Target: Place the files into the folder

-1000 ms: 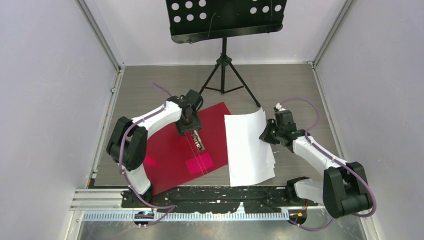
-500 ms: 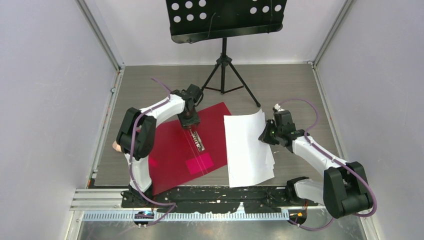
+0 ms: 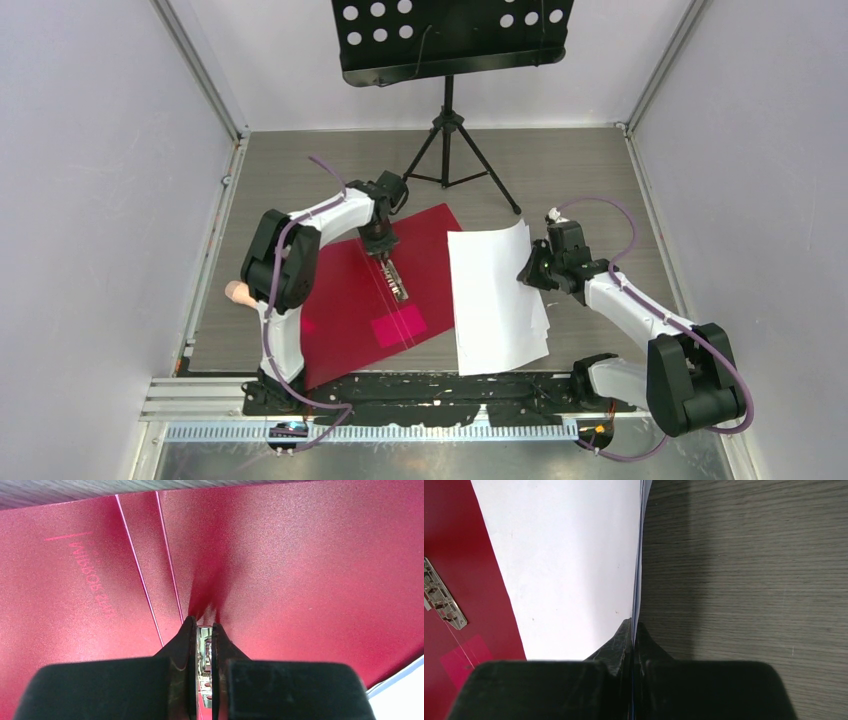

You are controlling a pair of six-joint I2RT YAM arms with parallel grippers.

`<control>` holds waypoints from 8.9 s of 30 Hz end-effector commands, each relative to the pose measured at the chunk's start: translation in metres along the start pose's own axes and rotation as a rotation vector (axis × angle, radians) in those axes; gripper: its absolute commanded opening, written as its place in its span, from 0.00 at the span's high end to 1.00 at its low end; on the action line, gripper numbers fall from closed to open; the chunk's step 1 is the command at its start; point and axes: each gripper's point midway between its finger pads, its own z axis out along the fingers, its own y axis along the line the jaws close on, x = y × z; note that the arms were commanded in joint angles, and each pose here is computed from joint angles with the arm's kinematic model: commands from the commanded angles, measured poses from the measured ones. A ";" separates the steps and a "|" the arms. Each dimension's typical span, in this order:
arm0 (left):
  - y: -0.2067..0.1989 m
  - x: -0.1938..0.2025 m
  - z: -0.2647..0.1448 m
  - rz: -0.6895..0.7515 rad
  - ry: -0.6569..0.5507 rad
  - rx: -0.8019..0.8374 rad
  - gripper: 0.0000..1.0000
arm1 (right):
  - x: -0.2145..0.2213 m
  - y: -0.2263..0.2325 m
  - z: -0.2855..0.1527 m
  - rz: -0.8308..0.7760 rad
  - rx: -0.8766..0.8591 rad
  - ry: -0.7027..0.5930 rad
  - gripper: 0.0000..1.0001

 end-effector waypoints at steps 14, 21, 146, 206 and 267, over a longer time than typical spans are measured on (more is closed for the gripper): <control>-0.033 0.084 -0.011 0.267 0.126 0.152 1.00 | -0.014 0.037 -0.021 -0.008 -0.146 -0.024 0.95; -0.042 0.117 -0.014 0.288 0.174 0.195 1.00 | -0.017 0.048 -0.027 0.049 -0.187 -0.019 0.95; -0.055 0.114 -0.021 0.415 0.156 0.218 1.00 | 0.029 0.063 0.004 -0.322 -0.092 -0.051 0.95; -0.054 0.110 -0.029 0.425 0.141 0.214 1.00 | 0.074 0.051 0.003 -0.179 -0.084 0.232 0.38; -0.073 0.102 -0.039 0.478 0.142 0.242 1.00 | -0.009 0.026 0.035 -0.157 0.242 -0.043 0.00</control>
